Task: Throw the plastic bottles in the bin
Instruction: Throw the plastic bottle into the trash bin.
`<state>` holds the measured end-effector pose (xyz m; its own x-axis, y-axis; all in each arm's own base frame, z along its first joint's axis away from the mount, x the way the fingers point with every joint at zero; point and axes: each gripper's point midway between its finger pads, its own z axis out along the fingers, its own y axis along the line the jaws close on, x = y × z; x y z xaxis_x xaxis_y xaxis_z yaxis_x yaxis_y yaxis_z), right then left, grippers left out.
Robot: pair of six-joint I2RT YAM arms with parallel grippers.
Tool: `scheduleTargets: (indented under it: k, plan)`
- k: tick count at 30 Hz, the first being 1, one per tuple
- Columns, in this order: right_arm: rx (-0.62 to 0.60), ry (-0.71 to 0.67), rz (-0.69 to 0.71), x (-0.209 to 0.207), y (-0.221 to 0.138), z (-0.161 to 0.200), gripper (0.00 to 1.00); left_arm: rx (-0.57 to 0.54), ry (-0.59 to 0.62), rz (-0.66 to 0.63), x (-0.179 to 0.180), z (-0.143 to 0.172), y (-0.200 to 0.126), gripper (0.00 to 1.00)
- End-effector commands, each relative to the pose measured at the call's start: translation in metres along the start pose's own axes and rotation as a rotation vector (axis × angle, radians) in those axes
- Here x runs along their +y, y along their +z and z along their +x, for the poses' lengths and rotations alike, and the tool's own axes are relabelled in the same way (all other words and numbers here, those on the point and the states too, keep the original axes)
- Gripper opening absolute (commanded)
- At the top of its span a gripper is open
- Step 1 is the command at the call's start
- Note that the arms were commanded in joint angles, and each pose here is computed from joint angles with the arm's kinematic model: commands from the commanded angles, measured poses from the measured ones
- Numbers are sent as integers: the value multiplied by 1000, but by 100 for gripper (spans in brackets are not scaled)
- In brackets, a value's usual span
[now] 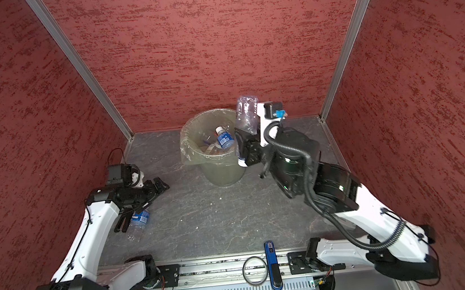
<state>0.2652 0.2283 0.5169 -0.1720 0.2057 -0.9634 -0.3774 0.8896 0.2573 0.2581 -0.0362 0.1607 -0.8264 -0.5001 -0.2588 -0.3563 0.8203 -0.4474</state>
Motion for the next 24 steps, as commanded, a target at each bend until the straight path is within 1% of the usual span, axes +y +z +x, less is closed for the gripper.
scheduleTargets:
  k: [1, 2, 4, 5, 7, 9, 11, 16, 19, 21, 23, 24]
  plan:
    - [0, -25, 51, -11, 68, -9, 76, -22, 15, 4, -2, 1, -2, 99]
    - [43, -28, 80, -21, 104, 3, 87, -23, 14, 6, -3, 2, -3, 99]
    - [79, -3, 129, -38, 138, 5, 98, -24, 9, 4, -2, 5, -7, 100]
    - [78, -13, 134, -39, 149, 5, 99, -28, 11, 7, -3, 7, -10, 99]
    - [61, -8, 144, -40, 153, -5, 99, -38, 17, 18, -5, 10, -14, 99]
    - [35, 2, 132, -38, 144, -18, 99, -46, 21, 21, -5, 12, -19, 99]
    - [10, 9, 129, -40, 126, -31, 99, -49, 20, 15, -4, 13, -22, 99]
    - [-4, 22, 115, -45, 89, -39, 99, -54, 13, -3, -1, 13, -25, 99]
    - [-5, 14, 123, -51, 73, -39, 99, -39, 18, 7, -4, 14, -23, 99]
    - [4, 21, 118, -53, 63, -35, 99, -49, 31, -16, -2, 12, -28, 99]
    - [19, 29, 81, -52, 50, -25, 99, -87, 54, -82, 5, 4, -39, 99]
    - [34, 32, 76, -54, 48, -18, 99, -99, 45, -120, 10, -1, -43, 99]
